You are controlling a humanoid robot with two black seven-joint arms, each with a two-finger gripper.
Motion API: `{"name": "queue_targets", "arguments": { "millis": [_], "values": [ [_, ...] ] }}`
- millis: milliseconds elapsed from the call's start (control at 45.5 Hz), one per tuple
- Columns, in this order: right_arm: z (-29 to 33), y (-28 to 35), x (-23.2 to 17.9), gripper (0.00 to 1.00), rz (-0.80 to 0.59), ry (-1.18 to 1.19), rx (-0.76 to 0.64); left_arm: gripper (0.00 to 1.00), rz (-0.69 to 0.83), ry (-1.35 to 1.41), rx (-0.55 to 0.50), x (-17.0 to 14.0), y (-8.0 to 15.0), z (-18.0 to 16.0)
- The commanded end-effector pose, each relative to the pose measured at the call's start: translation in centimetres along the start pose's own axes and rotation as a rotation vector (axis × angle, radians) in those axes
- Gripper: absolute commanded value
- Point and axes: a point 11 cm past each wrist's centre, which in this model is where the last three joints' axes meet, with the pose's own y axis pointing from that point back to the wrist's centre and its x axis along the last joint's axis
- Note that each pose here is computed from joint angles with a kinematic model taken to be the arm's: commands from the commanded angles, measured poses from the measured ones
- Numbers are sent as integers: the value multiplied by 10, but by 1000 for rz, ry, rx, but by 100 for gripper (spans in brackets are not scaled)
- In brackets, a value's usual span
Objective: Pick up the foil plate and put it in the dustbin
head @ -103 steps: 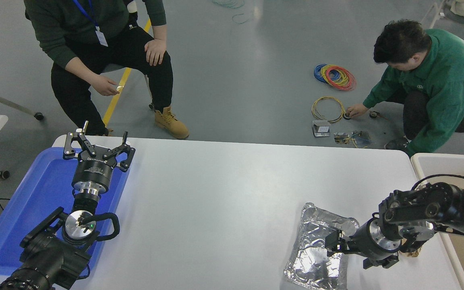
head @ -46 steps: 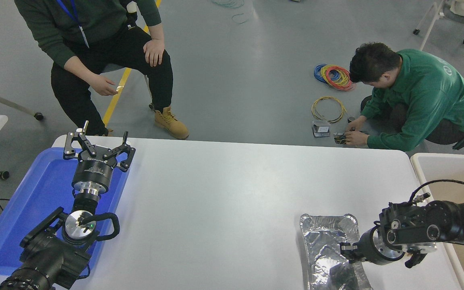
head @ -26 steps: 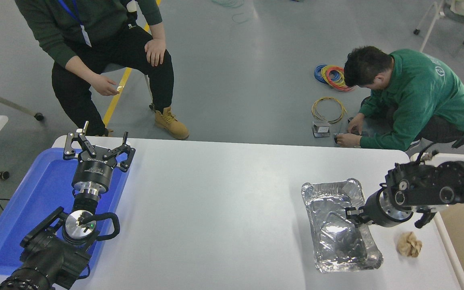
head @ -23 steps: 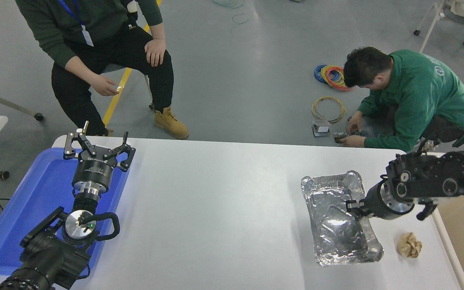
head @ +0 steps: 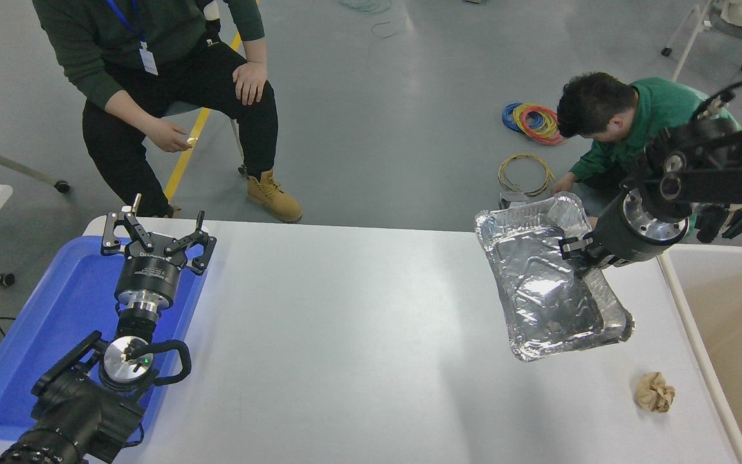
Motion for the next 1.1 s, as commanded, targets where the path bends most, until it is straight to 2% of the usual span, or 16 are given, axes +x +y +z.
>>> {"name": "queue_targets", "arguments": {
  "millis": [0, 286, 725, 857, 1077],
  "values": [
    [-2, 60, 16, 0, -8, 46, -34, 100, -1, -1, 0, 0, 0, 0],
    [-13, 107, 37, 0, 113, 75, -43, 100, 1, -1, 0, 0, 0, 0],
    [-13, 104, 38, 0, 110, 71, -39, 100, 1, -1, 0, 0, 0, 0],
    [0, 93, 38, 0, 98, 35, -48, 100, 2, -1, -2, 1, 0, 0],
    [54, 88, 54, 0, 159, -119, -68, 100, 1, -1, -2, 0, 0, 0]
  ]
}}
